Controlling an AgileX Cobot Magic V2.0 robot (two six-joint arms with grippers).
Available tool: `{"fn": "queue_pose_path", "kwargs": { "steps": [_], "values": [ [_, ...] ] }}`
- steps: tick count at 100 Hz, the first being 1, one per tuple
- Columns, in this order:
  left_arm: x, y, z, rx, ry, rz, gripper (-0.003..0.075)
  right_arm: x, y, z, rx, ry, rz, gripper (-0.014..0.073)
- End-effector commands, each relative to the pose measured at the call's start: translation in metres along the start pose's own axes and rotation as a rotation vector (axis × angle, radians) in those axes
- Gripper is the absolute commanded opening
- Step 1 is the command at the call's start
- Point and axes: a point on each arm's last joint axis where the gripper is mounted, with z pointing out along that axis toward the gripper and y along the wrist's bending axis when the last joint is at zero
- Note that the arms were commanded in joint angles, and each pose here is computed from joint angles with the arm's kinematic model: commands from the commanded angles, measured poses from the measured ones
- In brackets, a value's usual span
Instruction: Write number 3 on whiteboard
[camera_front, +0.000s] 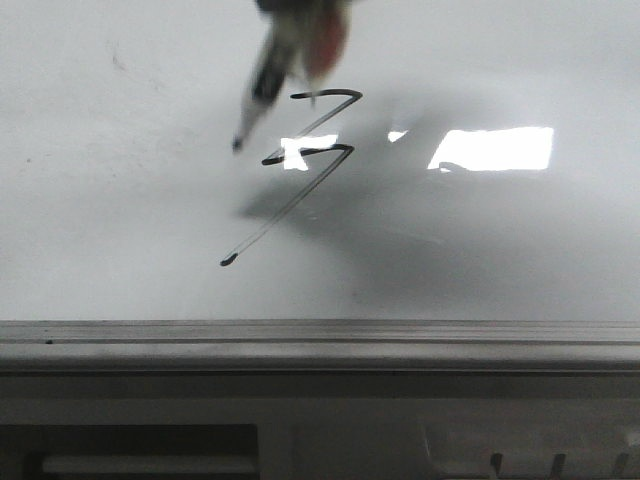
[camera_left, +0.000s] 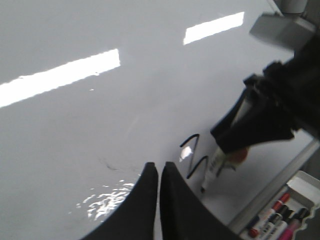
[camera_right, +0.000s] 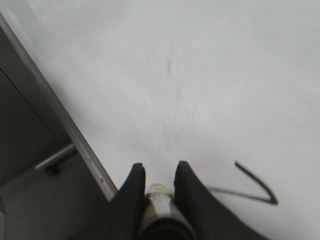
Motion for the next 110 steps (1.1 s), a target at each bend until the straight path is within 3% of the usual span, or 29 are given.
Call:
{"fn": "queue_pose_path", "kwargs": {
  "steps": [1,17,24,36,62,84,110],
  "values": [
    [-0.018,-0.004,0.001,0.076,-0.004,-0.055,0.0046,-0.040,0.004,-0.051,0.017,-0.172,-0.122,-0.0064],
    [-0.037,-0.008,0.020,0.286,0.158,-0.054,0.0293,-0.053,0.012,-0.083,-0.026,-0.141,-0.266,-0.0064],
    [-0.047,-0.011,0.028,0.400,0.177,-0.014,0.0351,-0.051,0.015,-0.086,-0.063,-0.071,-0.274,-0.0064],
    [-0.062,-0.018,0.037,0.564,0.123,0.031,0.0342,-0.047,0.020,-0.086,-0.131,-0.019,-0.233,-0.0064],
    [-0.057,-0.030,0.057,0.712,0.169,0.095,0.0342,-0.056,0.044,-0.091,-0.301,-0.140,-0.283,-0.0064],
    [-0.058,-0.037,0.066,0.736,0.152,0.082,0.0330,-0.060,0.059,-0.094,-0.352,-0.195,-0.317,-0.0064],
    [-0.057,-0.039,0.070,0.753,0.164,0.076,0.0244,-0.061,0.067,-0.095,-0.385,-0.217,-0.334,-0.0064]
  ]
}}
